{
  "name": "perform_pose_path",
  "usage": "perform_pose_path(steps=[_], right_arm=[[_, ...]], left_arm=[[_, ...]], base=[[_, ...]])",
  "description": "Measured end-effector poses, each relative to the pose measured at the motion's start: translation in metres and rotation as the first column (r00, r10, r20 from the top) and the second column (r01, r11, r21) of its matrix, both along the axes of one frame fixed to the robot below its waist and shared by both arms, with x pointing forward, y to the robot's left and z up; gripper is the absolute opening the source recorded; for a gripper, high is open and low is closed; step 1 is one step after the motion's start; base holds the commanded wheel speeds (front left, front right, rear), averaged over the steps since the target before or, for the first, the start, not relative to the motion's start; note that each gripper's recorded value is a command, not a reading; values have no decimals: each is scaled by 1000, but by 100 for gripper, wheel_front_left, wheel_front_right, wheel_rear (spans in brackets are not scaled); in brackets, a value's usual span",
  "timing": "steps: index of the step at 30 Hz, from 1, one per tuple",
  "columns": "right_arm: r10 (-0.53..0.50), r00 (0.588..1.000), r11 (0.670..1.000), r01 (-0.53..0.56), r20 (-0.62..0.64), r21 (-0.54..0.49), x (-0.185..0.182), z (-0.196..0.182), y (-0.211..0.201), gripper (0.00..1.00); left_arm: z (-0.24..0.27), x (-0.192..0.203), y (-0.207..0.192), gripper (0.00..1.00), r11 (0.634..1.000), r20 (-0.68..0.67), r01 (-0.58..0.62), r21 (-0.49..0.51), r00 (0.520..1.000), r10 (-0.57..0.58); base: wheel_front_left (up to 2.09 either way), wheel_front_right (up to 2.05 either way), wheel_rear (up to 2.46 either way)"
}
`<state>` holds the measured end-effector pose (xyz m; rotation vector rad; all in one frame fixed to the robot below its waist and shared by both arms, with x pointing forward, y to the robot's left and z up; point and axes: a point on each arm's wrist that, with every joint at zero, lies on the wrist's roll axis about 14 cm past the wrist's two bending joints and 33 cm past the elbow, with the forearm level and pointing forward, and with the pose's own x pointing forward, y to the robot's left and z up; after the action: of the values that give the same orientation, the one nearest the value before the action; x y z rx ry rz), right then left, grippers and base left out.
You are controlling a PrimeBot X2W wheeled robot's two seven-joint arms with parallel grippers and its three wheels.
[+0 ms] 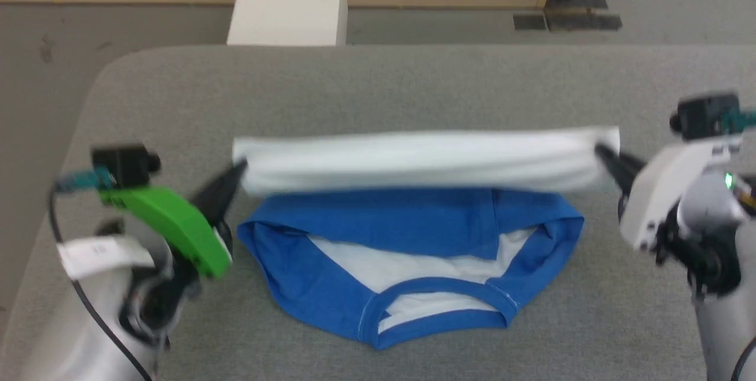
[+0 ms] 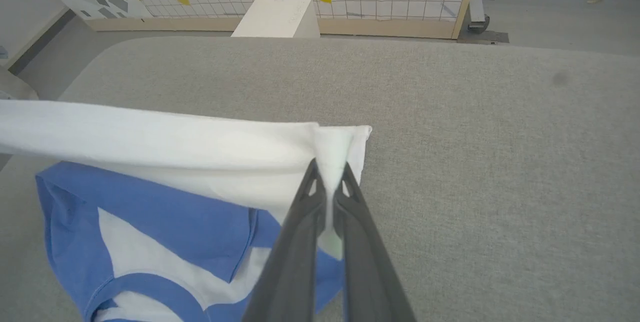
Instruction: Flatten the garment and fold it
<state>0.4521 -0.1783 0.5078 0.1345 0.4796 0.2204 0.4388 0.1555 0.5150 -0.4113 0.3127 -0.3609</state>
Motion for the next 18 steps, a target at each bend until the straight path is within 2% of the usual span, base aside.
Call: perform_pose_path(steps=[7, 18], right_arm=[[-28, 993, 997, 37, -113, 72, -51, -42, 7, 0], [-61, 961, 996, 77, -270, 51, -93, -104, 8, 0]], left_arm=[[-49, -59, 1, 0, 997, -147, -59, -45, 988, 52], [-111, -91, 0, 0, 996, -337, -89, -23, 938, 76]], base=[[0, 0, 0], [0, 0, 0]])
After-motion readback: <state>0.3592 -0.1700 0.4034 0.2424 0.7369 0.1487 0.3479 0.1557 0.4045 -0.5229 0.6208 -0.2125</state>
